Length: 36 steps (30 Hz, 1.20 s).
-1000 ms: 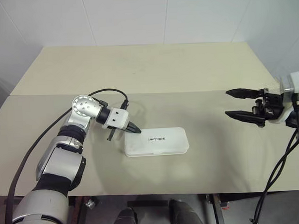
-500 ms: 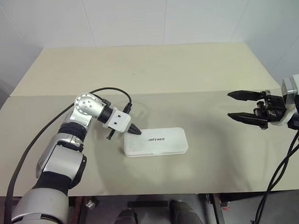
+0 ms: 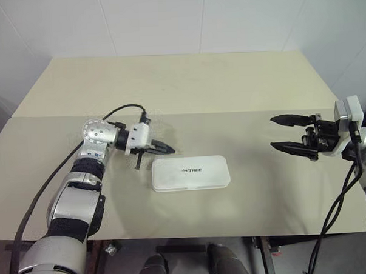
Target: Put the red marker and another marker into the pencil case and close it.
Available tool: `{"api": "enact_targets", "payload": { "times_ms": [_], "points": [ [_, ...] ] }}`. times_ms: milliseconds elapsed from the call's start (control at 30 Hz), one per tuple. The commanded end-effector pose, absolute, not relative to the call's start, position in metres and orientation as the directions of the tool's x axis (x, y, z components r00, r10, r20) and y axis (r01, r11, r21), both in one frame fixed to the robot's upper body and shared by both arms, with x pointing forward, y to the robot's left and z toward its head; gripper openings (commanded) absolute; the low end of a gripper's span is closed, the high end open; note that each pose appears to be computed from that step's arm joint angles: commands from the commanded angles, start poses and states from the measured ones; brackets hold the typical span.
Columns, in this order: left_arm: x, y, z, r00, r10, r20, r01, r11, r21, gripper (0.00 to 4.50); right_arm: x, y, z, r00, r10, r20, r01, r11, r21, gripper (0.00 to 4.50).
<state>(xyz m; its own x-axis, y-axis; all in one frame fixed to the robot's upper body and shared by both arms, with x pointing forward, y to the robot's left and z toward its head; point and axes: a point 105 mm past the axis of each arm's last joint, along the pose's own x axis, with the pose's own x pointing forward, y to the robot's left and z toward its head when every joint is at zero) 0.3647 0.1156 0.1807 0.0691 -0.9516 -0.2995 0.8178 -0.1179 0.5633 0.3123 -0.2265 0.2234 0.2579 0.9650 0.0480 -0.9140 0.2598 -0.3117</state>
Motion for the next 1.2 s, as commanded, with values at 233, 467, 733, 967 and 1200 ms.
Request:
{"api": "enact_targets", "payload": {
  "times_ms": [233, 467, 733, 967, 1200],
  "points": [
    [0.329, 0.155, 0.212, 0.067, -0.997, -0.026, 0.847, 0.043, 0.531, 0.42, 0.311, -0.214, 0.237, 0.162, 0.986, 0.026, -0.921, 0.161, -0.355, 4.5],
    [0.29, 0.192, 0.211, 0.106, -0.994, -0.006, 0.907, 0.095, 0.409, 2.51, 0.316, -0.213, 0.238, 0.165, 0.986, 0.018, -0.922, 0.16, -0.354, 4.5],
    [0.262, 0.231, 0.213, 0.256, -0.966, -0.026, 0.898, 0.228, 0.377, 4.47, 0.324, -0.211, 0.237, 0.171, 0.985, 0.006, -0.927, 0.162, -0.338, 4.5],
    [0.256, 0.256, 0.242, 0.327, -0.945, 0.016, 0.849, 0.301, 0.435, 4.47, 0.325, -0.202, 0.244, 0.132, 0.991, -0.004, -0.936, 0.123, -0.331, 4.5],
    [0.247, 0.256, 0.249, 0.298, -0.954, -0.027, 0.869, 0.26, 0.42, 4.47, 0.326, -0.202, 0.236, 0.134, 0.991, -0.001, -0.941, 0.126, -0.315, 4.5]
  ]
}}
